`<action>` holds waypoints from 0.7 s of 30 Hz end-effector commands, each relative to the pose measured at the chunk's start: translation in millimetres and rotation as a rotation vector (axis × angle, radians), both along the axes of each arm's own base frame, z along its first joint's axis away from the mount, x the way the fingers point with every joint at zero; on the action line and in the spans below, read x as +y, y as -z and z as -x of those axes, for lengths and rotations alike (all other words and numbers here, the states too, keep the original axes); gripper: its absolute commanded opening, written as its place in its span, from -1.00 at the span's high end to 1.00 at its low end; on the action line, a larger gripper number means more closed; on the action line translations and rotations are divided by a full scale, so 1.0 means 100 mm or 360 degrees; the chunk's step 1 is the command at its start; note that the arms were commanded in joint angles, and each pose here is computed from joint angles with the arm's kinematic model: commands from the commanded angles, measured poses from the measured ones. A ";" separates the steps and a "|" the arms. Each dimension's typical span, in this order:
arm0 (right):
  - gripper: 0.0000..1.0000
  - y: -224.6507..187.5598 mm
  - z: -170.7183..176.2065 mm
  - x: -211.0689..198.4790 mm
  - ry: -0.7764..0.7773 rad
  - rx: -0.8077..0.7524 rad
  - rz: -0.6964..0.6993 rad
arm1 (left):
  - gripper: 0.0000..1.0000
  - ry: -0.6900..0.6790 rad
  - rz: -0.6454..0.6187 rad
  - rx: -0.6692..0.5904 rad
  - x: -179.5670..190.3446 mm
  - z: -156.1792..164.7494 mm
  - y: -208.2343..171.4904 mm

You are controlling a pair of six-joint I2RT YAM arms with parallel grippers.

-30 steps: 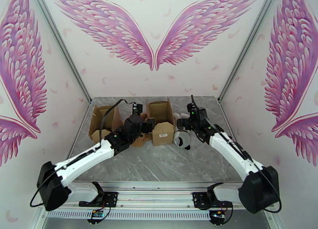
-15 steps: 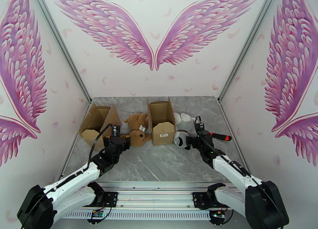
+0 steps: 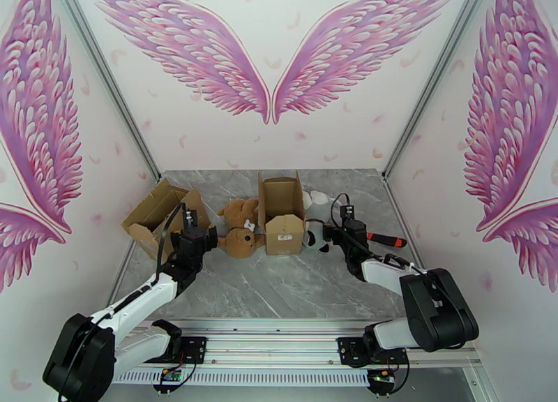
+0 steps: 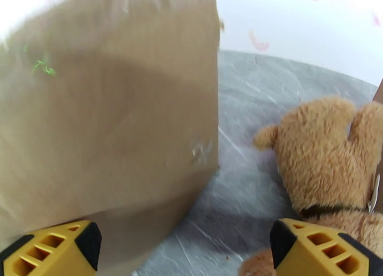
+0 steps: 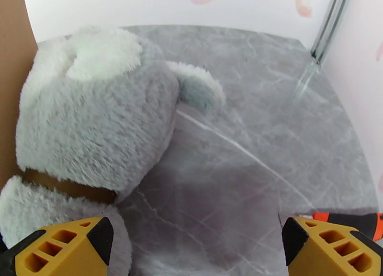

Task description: Unpack the express box

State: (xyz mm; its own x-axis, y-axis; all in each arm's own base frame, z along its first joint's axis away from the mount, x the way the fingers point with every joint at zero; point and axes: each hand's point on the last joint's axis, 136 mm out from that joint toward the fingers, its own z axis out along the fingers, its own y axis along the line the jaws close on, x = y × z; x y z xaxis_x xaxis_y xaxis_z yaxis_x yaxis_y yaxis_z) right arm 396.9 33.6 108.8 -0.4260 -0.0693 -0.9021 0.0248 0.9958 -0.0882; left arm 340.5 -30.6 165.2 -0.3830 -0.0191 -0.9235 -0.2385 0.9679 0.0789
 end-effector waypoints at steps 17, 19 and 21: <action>-0.98 -0.01 -0.05 -0.12 -0.0038 -0.0257 -0.0054 | -0.96 0.0019 -0.0067 -0.0194 0.59 -0.53 0.32; -0.98 -0.01 -0.05 -0.12 -0.0044 -0.0256 -0.0055 | -0.96 0.0060 -0.0055 -0.0234 0.57 -0.56 0.41; -0.98 0.00 -0.05 -0.12 -0.0045 -0.0256 -0.0056 | -0.97 0.0080 -0.0033 -0.0207 0.57 -0.57 0.49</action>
State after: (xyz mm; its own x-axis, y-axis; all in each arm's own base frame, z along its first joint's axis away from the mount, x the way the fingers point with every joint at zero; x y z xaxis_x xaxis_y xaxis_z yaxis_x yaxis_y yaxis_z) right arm 395.6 24.8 100.4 -0.2968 -0.0608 -0.9530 -0.0039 0.9980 -0.0625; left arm 383.4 35.3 95.1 -0.3648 -0.0051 -0.9311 -0.2634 0.9597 0.0979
